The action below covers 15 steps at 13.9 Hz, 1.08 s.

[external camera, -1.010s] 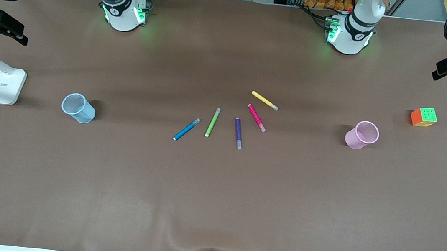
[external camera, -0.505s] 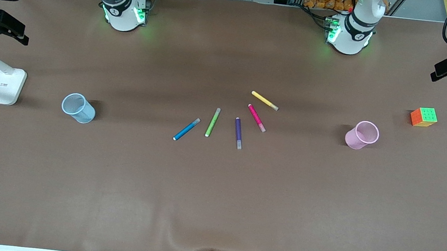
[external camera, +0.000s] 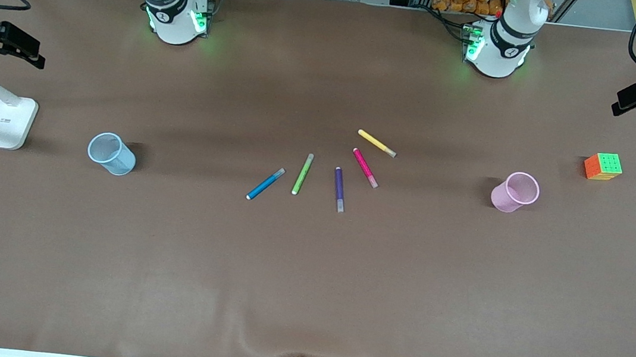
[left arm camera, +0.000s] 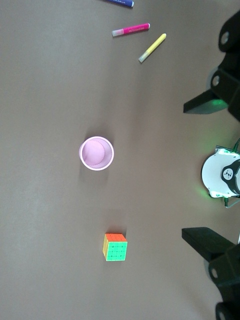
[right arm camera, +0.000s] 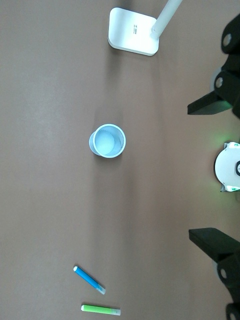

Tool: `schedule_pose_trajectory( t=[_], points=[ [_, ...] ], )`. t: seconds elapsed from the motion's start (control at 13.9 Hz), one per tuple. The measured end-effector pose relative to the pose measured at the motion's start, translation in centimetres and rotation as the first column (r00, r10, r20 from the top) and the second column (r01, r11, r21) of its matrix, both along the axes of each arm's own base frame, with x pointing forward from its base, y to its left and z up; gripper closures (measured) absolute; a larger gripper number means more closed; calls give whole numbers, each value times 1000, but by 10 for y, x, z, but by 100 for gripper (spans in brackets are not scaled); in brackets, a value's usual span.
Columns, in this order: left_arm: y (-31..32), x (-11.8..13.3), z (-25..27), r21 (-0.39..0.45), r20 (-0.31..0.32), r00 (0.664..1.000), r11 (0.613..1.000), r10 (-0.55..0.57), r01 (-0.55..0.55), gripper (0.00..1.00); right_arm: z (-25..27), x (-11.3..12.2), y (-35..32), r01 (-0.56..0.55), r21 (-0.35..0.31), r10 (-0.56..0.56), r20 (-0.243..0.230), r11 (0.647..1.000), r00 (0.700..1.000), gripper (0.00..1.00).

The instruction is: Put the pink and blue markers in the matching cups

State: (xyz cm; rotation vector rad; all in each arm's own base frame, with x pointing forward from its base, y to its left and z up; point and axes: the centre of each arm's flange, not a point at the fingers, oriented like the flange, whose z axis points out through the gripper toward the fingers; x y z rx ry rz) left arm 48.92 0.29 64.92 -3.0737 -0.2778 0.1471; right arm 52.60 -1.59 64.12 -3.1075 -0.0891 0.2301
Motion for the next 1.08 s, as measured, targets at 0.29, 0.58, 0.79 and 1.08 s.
schedule_pose_trajectory(
  t=[0.29,0.58,0.79,1.08],
  points=[
    [-3,1,-6,1,-17,1000,1000,1,-1,0,0,0,0,1,0,-1,-2,1000,1000,0],
    [-32,6,-21,14,-46,999,1000,8,-8,0,-2,1,-2,3,0,-3,-7,1000,1000,0],
    [-58,14,-38,24,-77,997,1000,-3,5,0,-5,2,-2,3,0,-3,-13,1000,1000,0],
    [-93,18,-56,38,-106,994,999,-4,8,0,-12,5,-8,14,1,-14,-28,1000,999,0]
  ],
)
